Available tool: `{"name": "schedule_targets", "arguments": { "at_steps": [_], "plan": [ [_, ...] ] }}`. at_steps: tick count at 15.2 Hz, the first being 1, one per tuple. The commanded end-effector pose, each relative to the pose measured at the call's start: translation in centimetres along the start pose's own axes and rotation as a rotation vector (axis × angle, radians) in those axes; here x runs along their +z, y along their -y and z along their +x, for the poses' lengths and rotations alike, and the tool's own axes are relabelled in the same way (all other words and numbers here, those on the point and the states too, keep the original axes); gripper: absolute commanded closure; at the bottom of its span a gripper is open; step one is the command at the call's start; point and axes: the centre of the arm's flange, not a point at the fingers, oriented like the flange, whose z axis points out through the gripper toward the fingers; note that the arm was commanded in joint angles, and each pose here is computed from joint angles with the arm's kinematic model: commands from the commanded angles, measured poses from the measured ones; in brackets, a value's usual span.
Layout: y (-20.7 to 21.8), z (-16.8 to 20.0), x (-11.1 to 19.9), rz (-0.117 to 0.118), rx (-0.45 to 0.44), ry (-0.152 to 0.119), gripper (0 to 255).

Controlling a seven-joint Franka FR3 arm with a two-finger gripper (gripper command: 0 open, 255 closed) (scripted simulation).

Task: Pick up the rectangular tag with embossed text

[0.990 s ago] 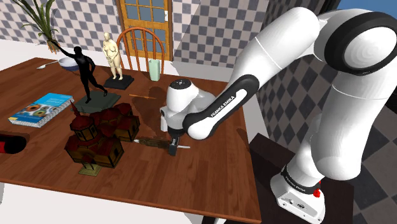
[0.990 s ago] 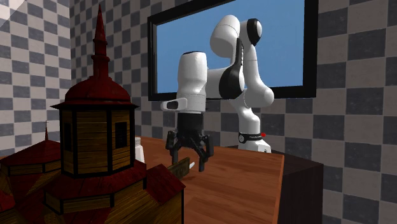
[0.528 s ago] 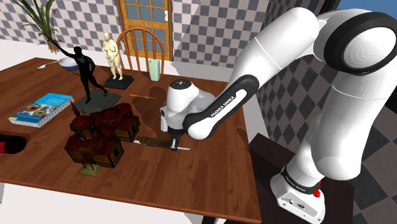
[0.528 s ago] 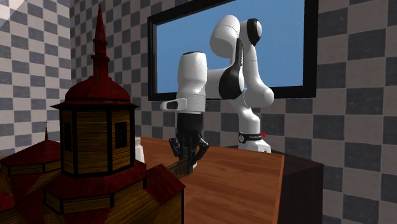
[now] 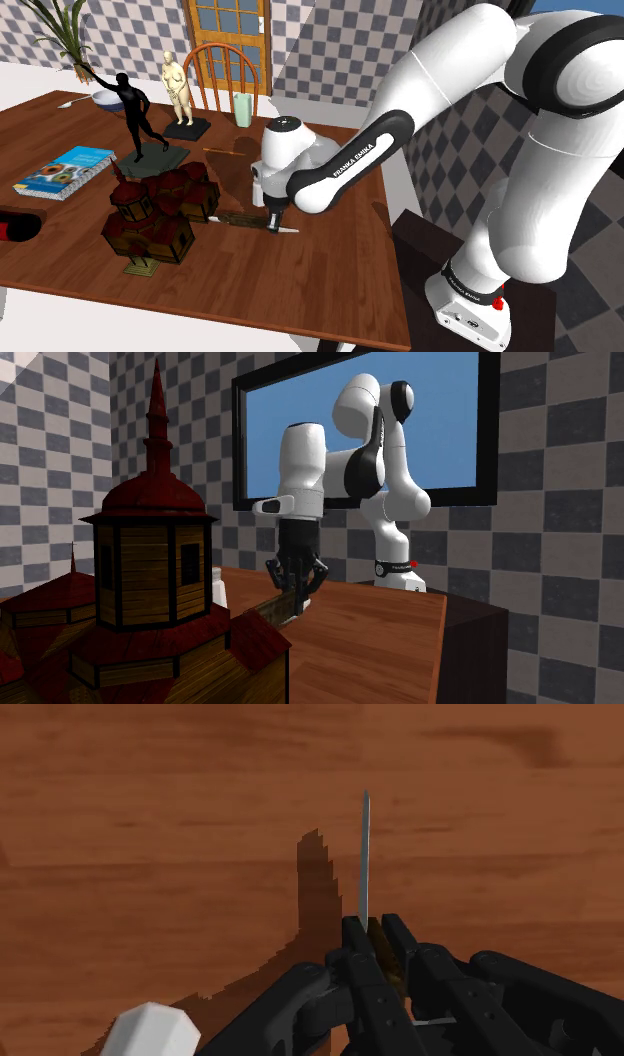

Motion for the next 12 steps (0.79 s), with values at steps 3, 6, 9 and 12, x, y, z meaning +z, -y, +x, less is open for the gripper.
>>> {"name": "schedule_targets", "arguments": {
  "at_steps": [3,6,9,12],
  "plan": [
    [-0.1,0.1,-2.1,0.000,0.000,0.000,255],
    [-0.1,0.2,-3.7,0.000,0.000,0.000,255],
    [-0.2,0.4,-5.3,0.000,0.000,0.000,255],
    [-0.2,0.4,-5.9,0.000,0.000,0.000,255]
  ]
}}
